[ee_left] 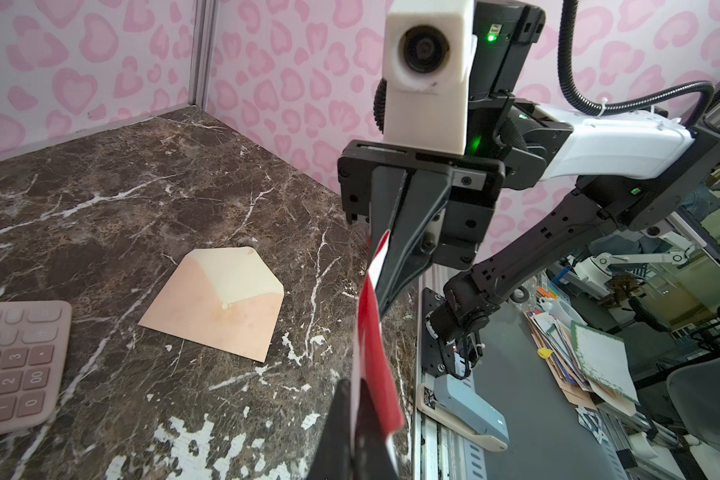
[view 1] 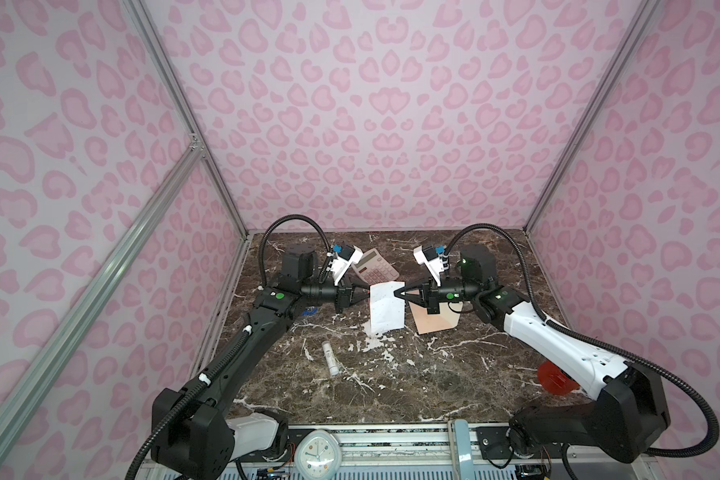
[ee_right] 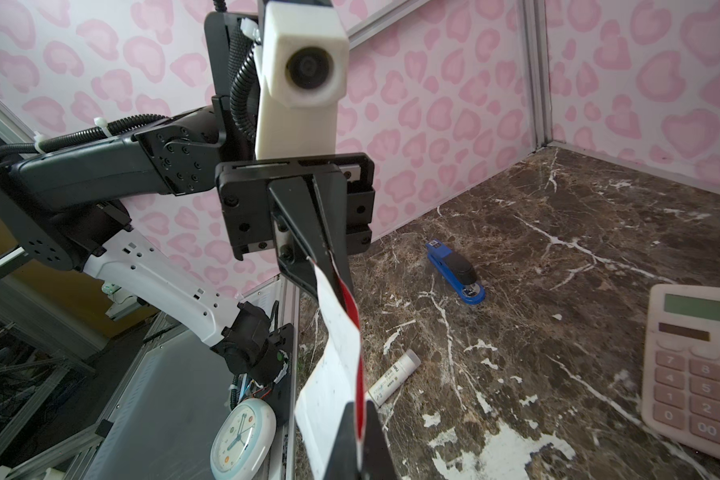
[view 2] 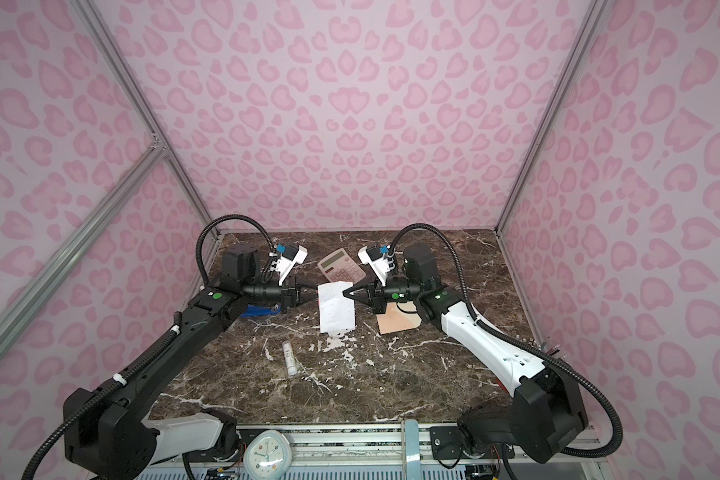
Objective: Place the letter into the envelope and seal it
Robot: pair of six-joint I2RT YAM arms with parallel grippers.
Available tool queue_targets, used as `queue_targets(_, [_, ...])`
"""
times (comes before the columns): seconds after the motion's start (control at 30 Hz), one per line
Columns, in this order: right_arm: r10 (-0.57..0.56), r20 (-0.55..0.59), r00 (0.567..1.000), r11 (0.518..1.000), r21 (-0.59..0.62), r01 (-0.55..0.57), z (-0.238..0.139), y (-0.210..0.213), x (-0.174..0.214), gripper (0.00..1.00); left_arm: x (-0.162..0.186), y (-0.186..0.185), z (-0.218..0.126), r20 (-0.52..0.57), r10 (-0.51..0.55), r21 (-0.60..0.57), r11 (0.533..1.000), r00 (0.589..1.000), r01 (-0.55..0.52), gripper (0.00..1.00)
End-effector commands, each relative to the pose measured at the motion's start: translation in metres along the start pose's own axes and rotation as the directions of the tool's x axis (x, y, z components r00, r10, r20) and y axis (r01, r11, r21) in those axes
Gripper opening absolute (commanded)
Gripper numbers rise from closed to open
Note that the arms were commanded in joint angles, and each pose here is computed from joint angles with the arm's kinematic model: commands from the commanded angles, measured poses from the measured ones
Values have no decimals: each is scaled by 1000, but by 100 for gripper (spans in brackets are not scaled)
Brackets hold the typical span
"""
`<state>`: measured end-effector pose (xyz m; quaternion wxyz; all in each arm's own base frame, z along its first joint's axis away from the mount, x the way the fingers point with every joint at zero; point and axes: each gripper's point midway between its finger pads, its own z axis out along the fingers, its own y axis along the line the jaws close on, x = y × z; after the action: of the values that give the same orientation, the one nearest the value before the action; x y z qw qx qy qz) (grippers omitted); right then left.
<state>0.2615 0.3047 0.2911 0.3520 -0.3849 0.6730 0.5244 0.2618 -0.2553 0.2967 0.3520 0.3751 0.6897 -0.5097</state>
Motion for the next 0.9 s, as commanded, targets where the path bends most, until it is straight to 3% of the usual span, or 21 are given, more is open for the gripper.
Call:
queue_targets(0.0, [-9,-20,1000,1000,10,9,-1,0,6,0,-1,-1,-2,-3,29,-17,999,1000,-29,5])
queue_targets(0.07, [-11,-23,1000,1000,18,11,-1,-1,8,0,-3,-1,-3,2,38,-28,999,999,-37,7])
queue_targets(0.1, [-17,-25,1000,1000,24,18,-2,-1,8,0,-5,0,-4,4,42,-41,998,999,-42,16])
queue_targets(0.17, [-49,-46,998,997,54,51,-5,-3,9,0,-6,5,-8,6,59,-110,992,998,-58,48])
queue_targets(0.2, [-73,-66,995,994,79,78,-8,-6,10,0,-8,10,-13,5,72,-174,982,997,-70,57])
queue_targets(0.3, [-150,-154,977,974,145,173,-16,-13,17,0,-10,12,-35,-3,161,-332,931,987,-153,71])
queue_targets(0.43, [-218,-232,948,954,153,257,-22,-14,20,0,-7,-7,-52,-38,297,-376,880,954,-289,78])
queue_targets(0.87, [-357,-284,890,923,38,382,-19,16,21,0,-30,-28,-22,36,355,-155,926,934,-345,79])
